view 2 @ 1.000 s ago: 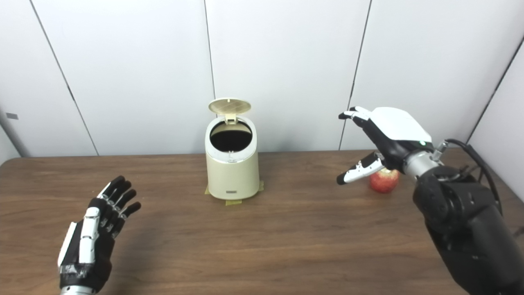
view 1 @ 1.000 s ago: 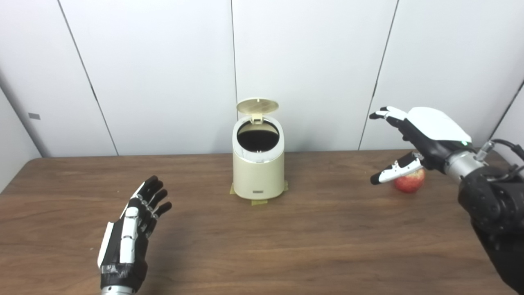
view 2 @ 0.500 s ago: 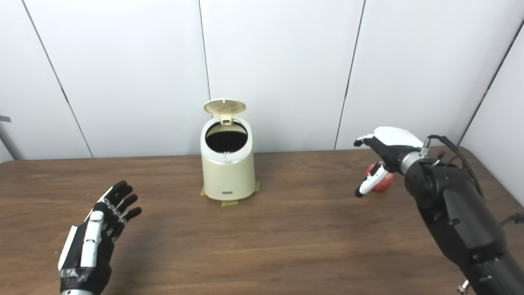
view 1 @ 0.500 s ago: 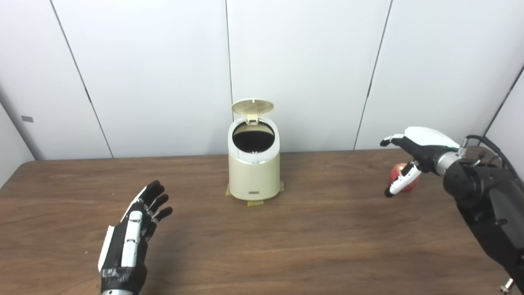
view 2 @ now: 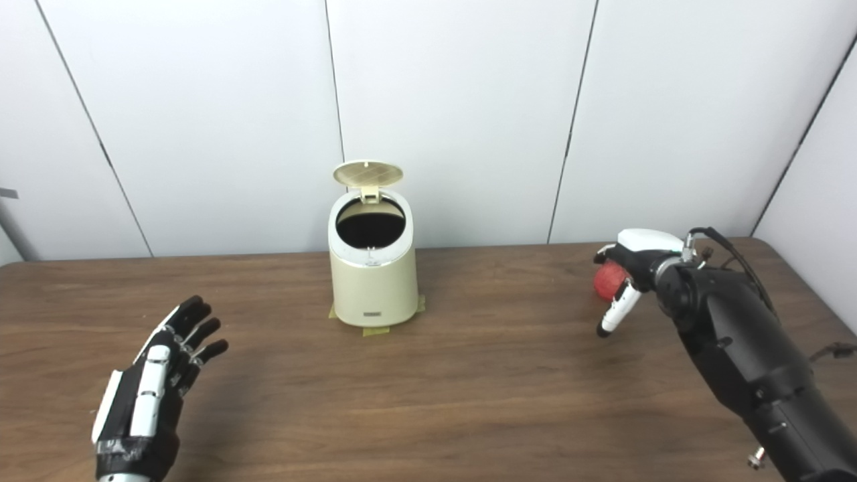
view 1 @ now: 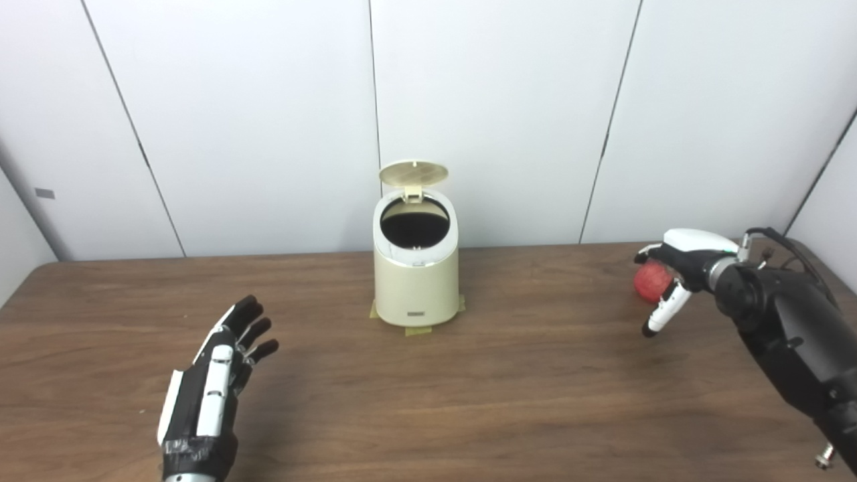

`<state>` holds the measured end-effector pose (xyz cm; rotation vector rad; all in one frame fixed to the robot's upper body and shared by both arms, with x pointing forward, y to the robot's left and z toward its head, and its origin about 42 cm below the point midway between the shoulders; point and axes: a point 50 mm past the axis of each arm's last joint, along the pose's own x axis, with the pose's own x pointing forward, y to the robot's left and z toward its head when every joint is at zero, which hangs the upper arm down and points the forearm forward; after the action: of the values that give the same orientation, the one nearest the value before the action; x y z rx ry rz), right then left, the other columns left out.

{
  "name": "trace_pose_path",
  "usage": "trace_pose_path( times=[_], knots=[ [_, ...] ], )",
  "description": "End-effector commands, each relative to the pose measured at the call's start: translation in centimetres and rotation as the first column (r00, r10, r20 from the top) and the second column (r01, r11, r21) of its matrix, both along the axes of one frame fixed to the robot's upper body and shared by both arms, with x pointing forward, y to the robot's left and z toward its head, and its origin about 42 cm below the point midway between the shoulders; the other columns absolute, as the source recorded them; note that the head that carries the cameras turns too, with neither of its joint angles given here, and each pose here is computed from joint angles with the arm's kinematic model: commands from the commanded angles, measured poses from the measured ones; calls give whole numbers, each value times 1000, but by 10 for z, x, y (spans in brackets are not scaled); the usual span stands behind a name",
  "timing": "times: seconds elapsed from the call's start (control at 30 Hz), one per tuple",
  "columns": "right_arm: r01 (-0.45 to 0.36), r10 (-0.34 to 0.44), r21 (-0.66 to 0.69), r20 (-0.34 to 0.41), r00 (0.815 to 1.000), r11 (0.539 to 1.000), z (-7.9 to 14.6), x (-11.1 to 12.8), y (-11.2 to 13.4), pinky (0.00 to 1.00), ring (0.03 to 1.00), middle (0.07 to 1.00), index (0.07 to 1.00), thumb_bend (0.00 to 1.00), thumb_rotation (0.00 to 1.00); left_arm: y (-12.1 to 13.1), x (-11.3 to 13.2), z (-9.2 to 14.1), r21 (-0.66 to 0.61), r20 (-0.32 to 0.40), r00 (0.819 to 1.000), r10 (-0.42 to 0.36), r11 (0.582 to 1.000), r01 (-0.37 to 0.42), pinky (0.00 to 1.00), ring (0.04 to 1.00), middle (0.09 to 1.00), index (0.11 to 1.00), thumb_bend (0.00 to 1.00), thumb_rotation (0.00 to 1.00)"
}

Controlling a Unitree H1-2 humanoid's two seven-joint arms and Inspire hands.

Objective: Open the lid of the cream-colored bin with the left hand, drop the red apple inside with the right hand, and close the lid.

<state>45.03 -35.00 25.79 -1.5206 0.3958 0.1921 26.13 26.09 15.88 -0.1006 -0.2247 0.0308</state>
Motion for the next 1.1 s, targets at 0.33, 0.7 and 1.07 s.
trace_pose_path(
  times=[0.33,0.7,1.07],
  knots=[
    [-22,22,-14,68,997,1000,10,7,-21,692,874,915,830,913,211,-5,-3,23,12,79,996,-36,999,35,775,878,897,871,275,803],
    [-26,24,34,57,998,999,-2,13,-33,716,873,920,800,887,147,-6,-4,23,25,77,996,-34,999,32,754,878,896,867,286,806],
    [-40,40,14,46,998,999,0,13,-28,631,796,869,781,851,99,-6,-5,23,35,77,997,-29,999,26,748,875,893,861,282,824]
  ],
)
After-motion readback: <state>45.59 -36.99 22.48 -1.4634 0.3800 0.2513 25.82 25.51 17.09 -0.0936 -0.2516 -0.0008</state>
